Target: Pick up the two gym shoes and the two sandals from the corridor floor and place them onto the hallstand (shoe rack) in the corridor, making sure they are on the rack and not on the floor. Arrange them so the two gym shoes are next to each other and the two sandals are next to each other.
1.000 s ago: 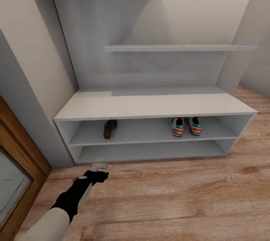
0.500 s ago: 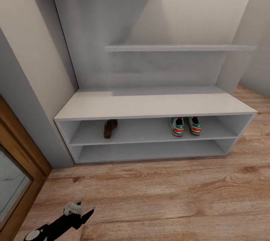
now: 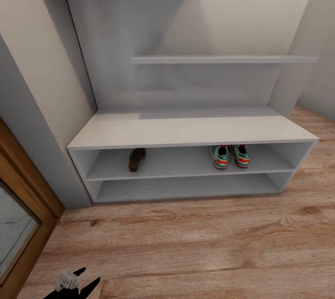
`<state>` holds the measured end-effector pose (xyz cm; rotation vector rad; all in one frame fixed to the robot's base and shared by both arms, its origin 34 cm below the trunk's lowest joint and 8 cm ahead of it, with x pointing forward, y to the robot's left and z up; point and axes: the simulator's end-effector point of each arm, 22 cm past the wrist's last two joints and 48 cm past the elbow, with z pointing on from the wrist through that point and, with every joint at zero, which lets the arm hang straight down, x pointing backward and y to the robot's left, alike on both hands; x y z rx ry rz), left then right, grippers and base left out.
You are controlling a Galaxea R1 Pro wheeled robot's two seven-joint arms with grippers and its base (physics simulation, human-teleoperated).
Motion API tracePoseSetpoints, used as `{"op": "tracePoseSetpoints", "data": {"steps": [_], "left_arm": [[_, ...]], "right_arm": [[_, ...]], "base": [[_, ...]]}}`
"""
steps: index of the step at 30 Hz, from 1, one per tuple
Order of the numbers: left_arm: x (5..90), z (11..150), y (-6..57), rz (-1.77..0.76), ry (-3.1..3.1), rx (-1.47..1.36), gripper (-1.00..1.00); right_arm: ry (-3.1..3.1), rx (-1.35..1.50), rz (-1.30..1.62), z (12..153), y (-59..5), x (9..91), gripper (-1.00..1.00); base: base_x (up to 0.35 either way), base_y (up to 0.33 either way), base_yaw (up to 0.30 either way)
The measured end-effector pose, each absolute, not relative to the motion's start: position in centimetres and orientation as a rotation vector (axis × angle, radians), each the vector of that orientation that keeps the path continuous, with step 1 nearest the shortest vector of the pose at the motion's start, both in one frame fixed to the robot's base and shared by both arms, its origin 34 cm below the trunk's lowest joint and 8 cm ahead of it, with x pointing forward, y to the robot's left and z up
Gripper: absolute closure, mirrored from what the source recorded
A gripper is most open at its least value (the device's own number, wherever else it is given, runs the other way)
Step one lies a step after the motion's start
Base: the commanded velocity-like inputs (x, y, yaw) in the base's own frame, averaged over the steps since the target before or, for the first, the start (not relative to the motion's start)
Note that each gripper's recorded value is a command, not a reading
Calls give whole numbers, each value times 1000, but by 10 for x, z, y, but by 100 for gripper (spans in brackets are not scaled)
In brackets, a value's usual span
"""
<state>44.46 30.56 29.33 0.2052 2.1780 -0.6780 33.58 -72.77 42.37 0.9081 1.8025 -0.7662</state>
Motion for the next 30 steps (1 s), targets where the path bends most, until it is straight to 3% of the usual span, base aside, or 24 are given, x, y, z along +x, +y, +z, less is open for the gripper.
{"op": "tracePoseSetpoints", "data": {"steps": [5, 30], "left_arm": [[445, 294, 307, -676, 2176, 201, -100], [445, 294, 307, -678, 2174, 197, -100]], "right_arm": [[1806, 908, -764, 422, -726, 336, 100], [1808, 908, -763, 421, -726, 336, 100]], "base": [[-131, -34, 0], [-297, -39, 16]]}}
